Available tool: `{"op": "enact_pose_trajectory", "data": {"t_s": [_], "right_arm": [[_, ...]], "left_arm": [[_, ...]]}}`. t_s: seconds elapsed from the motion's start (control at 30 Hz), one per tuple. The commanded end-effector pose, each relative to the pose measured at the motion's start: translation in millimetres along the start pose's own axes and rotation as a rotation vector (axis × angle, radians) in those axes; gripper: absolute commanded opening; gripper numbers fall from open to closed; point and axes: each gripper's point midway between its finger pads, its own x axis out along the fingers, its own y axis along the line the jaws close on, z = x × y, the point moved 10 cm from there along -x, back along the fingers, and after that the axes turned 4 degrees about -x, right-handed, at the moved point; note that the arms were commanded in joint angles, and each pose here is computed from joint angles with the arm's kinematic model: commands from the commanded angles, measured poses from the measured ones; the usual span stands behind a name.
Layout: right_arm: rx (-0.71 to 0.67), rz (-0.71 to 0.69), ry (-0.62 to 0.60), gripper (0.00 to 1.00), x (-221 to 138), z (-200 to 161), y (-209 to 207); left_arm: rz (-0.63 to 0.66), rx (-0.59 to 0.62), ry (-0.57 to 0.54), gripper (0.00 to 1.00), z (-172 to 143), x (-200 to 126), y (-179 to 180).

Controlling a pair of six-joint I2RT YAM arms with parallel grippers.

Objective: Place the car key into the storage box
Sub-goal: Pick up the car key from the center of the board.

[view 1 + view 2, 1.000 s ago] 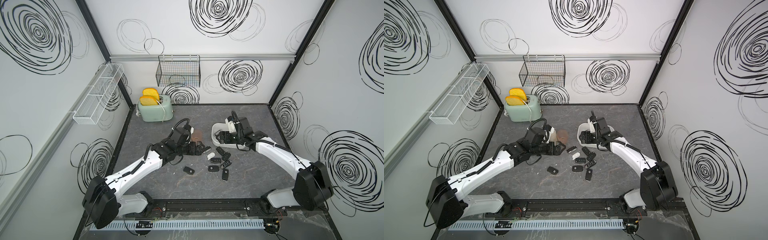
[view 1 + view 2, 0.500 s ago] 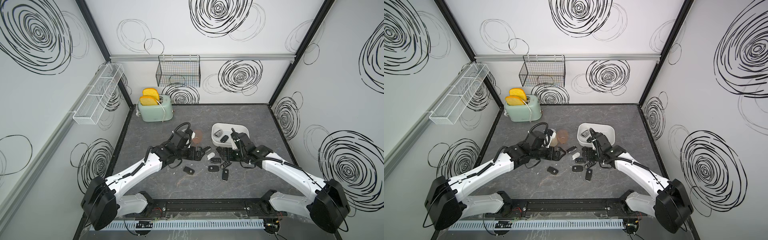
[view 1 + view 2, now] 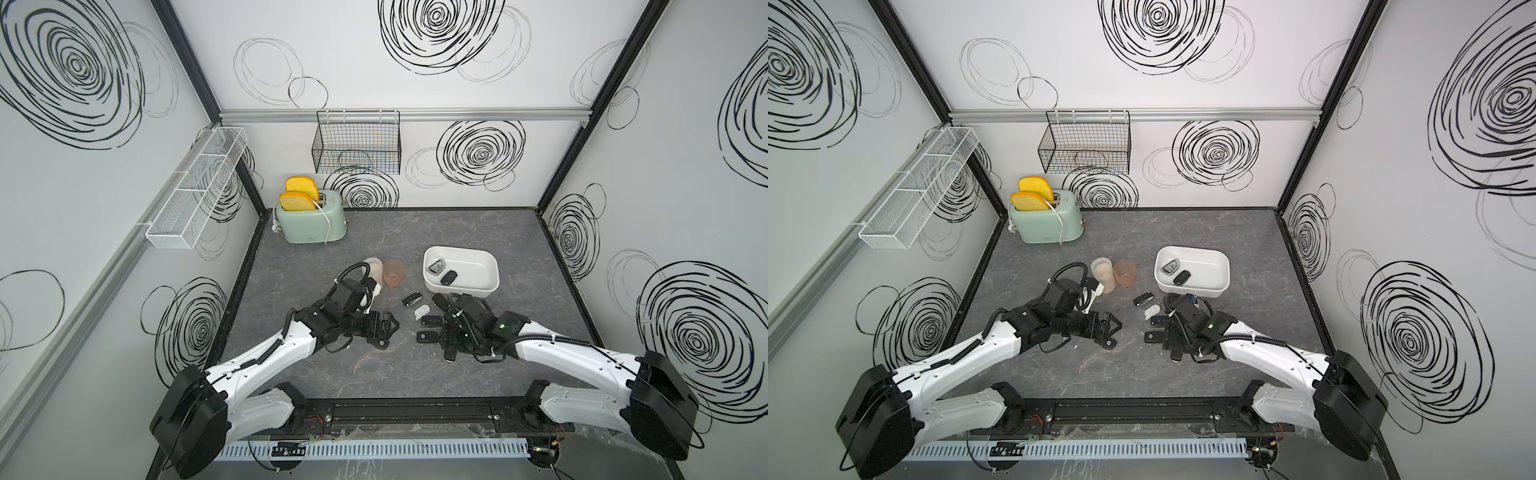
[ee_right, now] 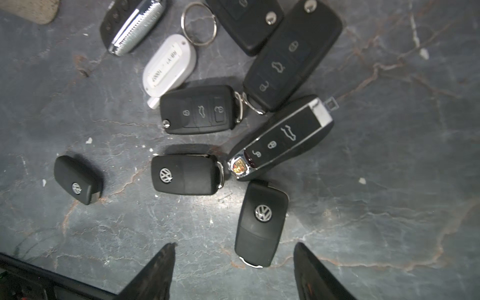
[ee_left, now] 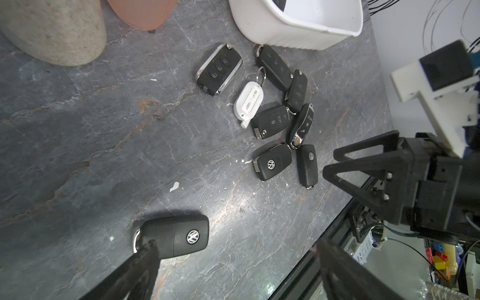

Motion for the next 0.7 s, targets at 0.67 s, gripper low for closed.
{"op": "enact_pose_trajectory", "data": {"t_s": [0.67], "right_arm": [[0.024, -0.188, 0.115, 0.46, 39.1, -0.1, 1.1]], "left_arm": [[0.008, -0.037, -0.098, 0.98, -17.3, -18.5, 26.7]]}}
